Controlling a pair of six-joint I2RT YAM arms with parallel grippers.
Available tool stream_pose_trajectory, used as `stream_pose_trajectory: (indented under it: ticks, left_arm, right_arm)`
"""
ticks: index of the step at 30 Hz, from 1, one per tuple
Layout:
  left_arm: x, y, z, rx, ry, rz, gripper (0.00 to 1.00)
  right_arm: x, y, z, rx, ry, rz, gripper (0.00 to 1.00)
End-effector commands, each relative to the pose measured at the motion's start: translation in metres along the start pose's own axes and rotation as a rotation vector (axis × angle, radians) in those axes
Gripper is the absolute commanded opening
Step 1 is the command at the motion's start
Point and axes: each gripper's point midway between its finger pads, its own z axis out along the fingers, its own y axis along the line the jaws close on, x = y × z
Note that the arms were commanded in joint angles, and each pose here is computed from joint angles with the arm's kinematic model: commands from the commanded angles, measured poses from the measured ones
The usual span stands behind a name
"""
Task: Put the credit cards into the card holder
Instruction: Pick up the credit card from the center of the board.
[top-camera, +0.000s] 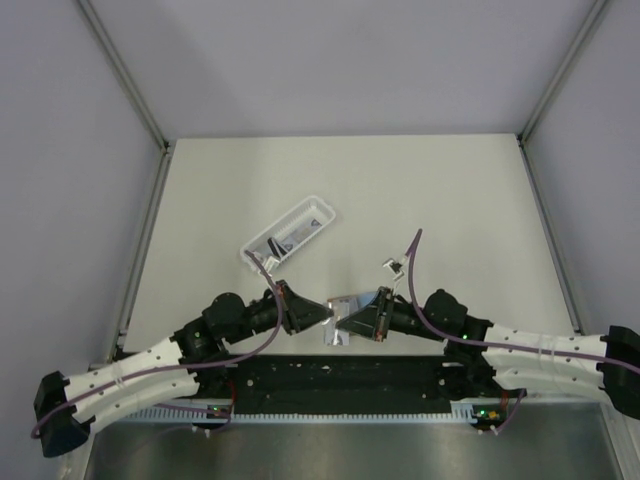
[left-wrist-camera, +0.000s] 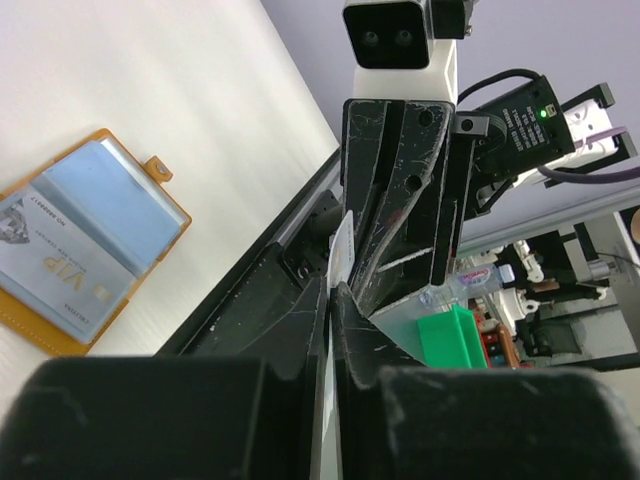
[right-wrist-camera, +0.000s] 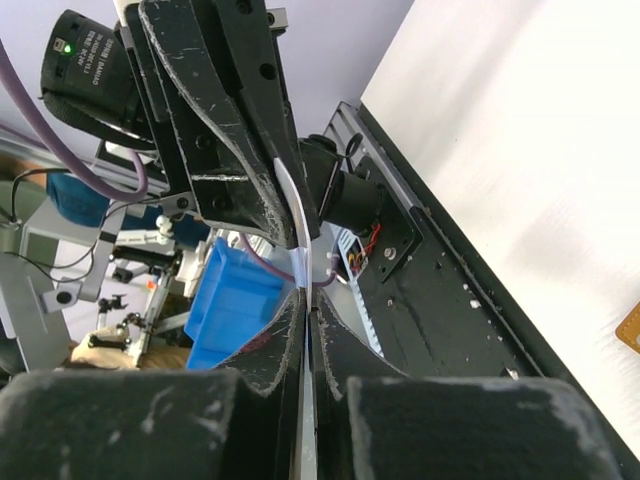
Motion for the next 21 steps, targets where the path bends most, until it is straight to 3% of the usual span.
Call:
stream_pose_trajectory:
  ticks: [1,3,8,12,16,21]
  left_arm:
    - [-0.002,-0.004,0.002,0.025,-0.014,0.012,0.17]
    - [-0.002,0.003,0.000,-0.008,-0.022,0.015,0.37]
    - [-0.017,0.029,-0.007,-0.136,-0.121,0.043,0.66]
    - [-0.018,0.048,-0.007,-0.242,-0.117,0.066,0.67]
    - [-0.012,0.037,0.006,-0.170,-0.083,0.056,0.59]
    - [-0.010,0.004,0.016,-0.031,-0.033,0.066,0.58]
  right_arm:
    - [-0.020,0.020,0.000,-0.066,-0.082,-0.024,0.00]
    - [-0.023,0.014,-0.004,-0.011,-0.085,-0.033,0.00]
    - [-0.031,-0.031,-0.031,0.353,-0.032,-0.137,0.00]
    - [-0.043,-0.057,-0.072,0.636,0.068,-0.237,0.00]
    - [-0.043,-0.035,-0.070,0.525,0.089,-0.231,0.00]
    - [-0.039,-0.010,-0.059,0.350,0.079,-0.183,0.00]
